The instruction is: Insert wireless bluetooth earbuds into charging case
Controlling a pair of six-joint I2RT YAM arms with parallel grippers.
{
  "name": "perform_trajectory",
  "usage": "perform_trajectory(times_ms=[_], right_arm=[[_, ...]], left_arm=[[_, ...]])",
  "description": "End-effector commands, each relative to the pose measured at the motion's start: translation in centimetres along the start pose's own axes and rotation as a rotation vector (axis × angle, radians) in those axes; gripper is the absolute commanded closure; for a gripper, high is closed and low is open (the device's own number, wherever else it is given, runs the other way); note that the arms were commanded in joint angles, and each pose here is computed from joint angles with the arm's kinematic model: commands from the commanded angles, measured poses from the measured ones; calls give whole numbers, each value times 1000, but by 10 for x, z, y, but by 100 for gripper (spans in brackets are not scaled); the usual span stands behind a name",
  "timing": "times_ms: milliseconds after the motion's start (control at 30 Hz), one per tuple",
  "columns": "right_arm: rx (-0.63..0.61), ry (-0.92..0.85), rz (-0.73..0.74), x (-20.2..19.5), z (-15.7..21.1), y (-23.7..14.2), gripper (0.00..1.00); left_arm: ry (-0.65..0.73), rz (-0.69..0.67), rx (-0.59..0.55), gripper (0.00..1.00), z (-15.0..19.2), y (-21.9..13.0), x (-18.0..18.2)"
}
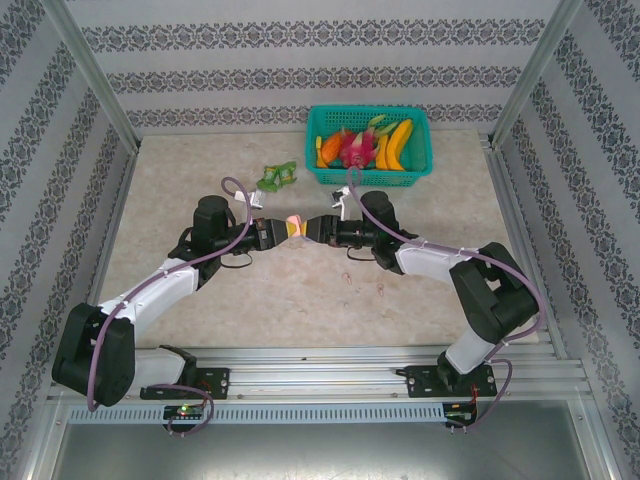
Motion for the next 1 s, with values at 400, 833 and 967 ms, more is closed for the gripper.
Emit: perform_trajectory(times_ms=[400,833,967], right_arm=[[2,-25,-32,10,-7,13,74],[28,-33,-36,11,-1,15,78],[33,-28,-30,7,1,15,79]], left_arm=[[36,56,-38,100,-15,2,-11],[31,41,-45,100,-17,4,-7],[30,39,-44,100,-17,5,-7]])
Point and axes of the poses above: each hand's point on the last joint's axis, 136 mm out from that joint toward the fingers, its own y axis out along the fingers, its own x axis along the line the jaws close on, z = x × y, the point moved 4 cm from there along -y, back along the fingers, and after that the axes turned 10 degrees about y, right-handed, at the moved point
